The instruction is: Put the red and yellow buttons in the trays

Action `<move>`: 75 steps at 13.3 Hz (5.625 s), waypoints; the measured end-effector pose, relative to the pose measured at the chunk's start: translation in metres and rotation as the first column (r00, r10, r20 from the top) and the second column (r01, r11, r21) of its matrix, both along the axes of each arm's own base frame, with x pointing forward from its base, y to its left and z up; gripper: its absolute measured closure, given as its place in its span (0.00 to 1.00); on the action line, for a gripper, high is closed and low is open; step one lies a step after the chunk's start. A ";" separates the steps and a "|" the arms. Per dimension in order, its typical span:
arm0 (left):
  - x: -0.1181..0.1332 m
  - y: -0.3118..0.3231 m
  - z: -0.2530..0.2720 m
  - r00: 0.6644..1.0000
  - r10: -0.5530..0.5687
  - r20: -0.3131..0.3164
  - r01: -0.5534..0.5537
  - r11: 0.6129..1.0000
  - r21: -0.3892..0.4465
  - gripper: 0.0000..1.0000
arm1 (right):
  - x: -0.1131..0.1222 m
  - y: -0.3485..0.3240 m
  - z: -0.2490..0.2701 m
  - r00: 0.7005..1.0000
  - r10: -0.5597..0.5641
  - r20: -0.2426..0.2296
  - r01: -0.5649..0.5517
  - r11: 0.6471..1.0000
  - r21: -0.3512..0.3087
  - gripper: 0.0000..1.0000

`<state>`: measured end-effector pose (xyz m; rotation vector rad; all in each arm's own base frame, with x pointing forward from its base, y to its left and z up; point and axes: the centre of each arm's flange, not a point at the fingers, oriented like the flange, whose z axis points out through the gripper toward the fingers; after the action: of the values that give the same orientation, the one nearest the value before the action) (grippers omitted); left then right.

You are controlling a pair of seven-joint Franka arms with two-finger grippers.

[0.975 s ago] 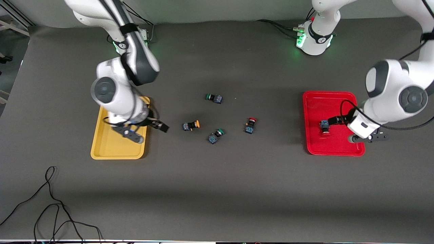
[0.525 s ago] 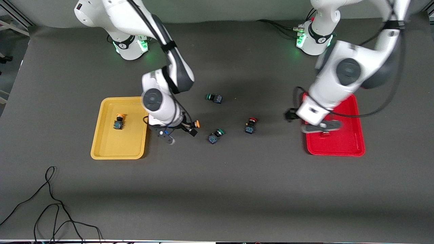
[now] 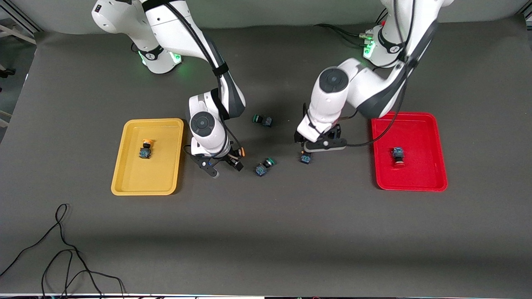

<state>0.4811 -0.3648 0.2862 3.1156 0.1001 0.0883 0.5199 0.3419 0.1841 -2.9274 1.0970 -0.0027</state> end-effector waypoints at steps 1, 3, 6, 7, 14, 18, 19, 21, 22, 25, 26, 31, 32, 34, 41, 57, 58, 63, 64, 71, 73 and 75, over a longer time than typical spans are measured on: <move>0.000 0.000 -0.022 1.000 -0.018 -0.016 0.019 1.000 0.003 0.00 | -0.004 0.000 -0.004 1.000 0.001 -0.003 -0.001 1.000 -0.002 0.00; -0.003 -0.001 -0.063 0.997 -0.049 -0.054 0.049 0.999 -0.002 0.00 | -0.010 0.000 -0.010 1.000 -0.004 -0.016 0.004 1.000 0.000 0.00; -0.007 -0.008 -0.096 0.993 -0.072 -0.092 0.071 0.997 -0.012 0.00 | -0.016 0.000 -0.016 1.000 -0.005 -0.031 0.005 1.000 0.000 0.00; -0.006 -0.009 -0.098 0.993 -0.073 -0.094 0.072 0.997 -0.015 0.05 | -0.017 0.000 -0.017 0.999 -0.004 -0.034 0.004 1.000 -0.002 0.04; 0.017 -0.007 -0.086 0.998 0.019 -0.063 -0.021 0.999 -0.025 0.59 | -0.016 -0.003 -0.011 0.999 0.040 -0.036 -0.039 0.999 0.012 0.46; 0.053 -0.002 -0.023 0.986 0.145 -0.081 -0.145 0.989 0.006 0.63 | 0.014 -0.055 0.028 0.984 0.153 -0.093 -0.146 0.987 0.073 0.46; 0.062 0.001 0.007 0.981 0.174 -0.087 -0.174 0.985 0.008 0.63 | 0.026 -0.080 0.040 0.976 0.194 -0.097 -0.186 0.979 0.087 0.46; 0.075 0.024 0.065 0.974 0.198 -0.112 -0.198 0.980 0.006 0.63 | 0.046 -0.138 0.061 0.952 0.290 -0.094 -0.282 0.955 0.092 0.46; 0.081 0.046 0.087 0.972 0.195 -0.133 -0.196 0.981 0.004 0.63 | 0.054 -0.164 0.068 0.937 0.339 -0.088 -0.332 0.939 0.088 0.46; 0.102 0.162 0.131 0.964 0.151 -0.217 -0.150 0.988 0.019 0.63 | 0.057 -0.216 0.071 0.891 0.446 -0.089 -0.440 0.894 0.081 0.46; 0.108 0.211 0.139 0.962 0.127 -0.240 -0.126 0.992 0.020 0.63 | 0.054 -0.224 0.065 0.872 0.480 -0.099 -0.474 0.877 0.083 0.46; 0.093 0.409 0.089 0.969 0.004 -0.249 -0.010 1.000 -0.024 0.63 | 0.044 -0.259 0.040 0.813 0.567 -0.136 -0.562 0.824 0.073 0.46; 0.084 0.421 0.062 0.975 -0.007 -0.223 0.005 1.000 -0.013 0.63 | 0.042 -0.266 0.039 0.803 0.579 -0.139 -0.575 0.815 0.073 0.46; 0.061 0.421 0.002 0.985 -0.033 -0.169 0.034 0.999 0.001 0.63 | 0.040 -0.282 0.036 0.792 0.593 -0.145 -0.588 0.805 0.074 0.46; 0.031 0.441 -0.054 0.989 -0.068 -0.131 0.071 0.997 0.021 0.22 | 0.040 -0.297 0.017 0.790 0.590 -0.165 -0.594 0.804 0.032 0.40; 0.079 0.381 0.298 0.966 -0.140 -0.215 0.149 0.989 0.024 0.00 | 0.085 -0.294 0.194 0.785 0.618 0.040 -0.616 0.773 0.154 0.00; 0.075 0.367 0.303 0.965 -0.154 -0.210 0.164 0.986 0.028 0.00 | 0.088 -0.296 0.215 0.782 0.622 0.047 -0.620 0.766 0.168 0.00; 0.071 0.349 0.299 0.963 -0.174 -0.206 0.185 0.982 0.034 0.00 | 0.082 -0.314 0.316 0.762 0.646 0.044 -0.644 0.749 0.153 0.00; 0.072 0.348 0.299 0.964 -0.175 -0.202 0.185 0.982 0.033 0.00 | 0.076 -0.318 0.334 0.770 0.638 0.028 -0.634 0.758 0.150 0.00; 0.076 0.346 0.304 0.983 -0.104 -0.152 0.111 0.993 0.038 0.00 | 0.021 -0.302 0.422 0.724 0.688 0.040 -0.689 0.723 0.047 0.00; 0.076 0.346 0.304 0.983 -0.105 -0.153 0.111 0.993 0.036 0.00 | 0.011 -0.310 0.424 0.732 0.680 0.048 -0.681 0.731 0.042 0.00; 0.076 0.346 0.304 0.982 -0.106 -0.154 0.112 0.993 0.030 0.00 | 0.008 -0.320 0.420 0.746 0.664 0.060 -0.666 0.745 0.028 0.00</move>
<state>0.5572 -0.0189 0.5898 3.1549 -0.0709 -0.1517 0.5282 0.0216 0.6038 -3.0658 -0.0176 -0.0342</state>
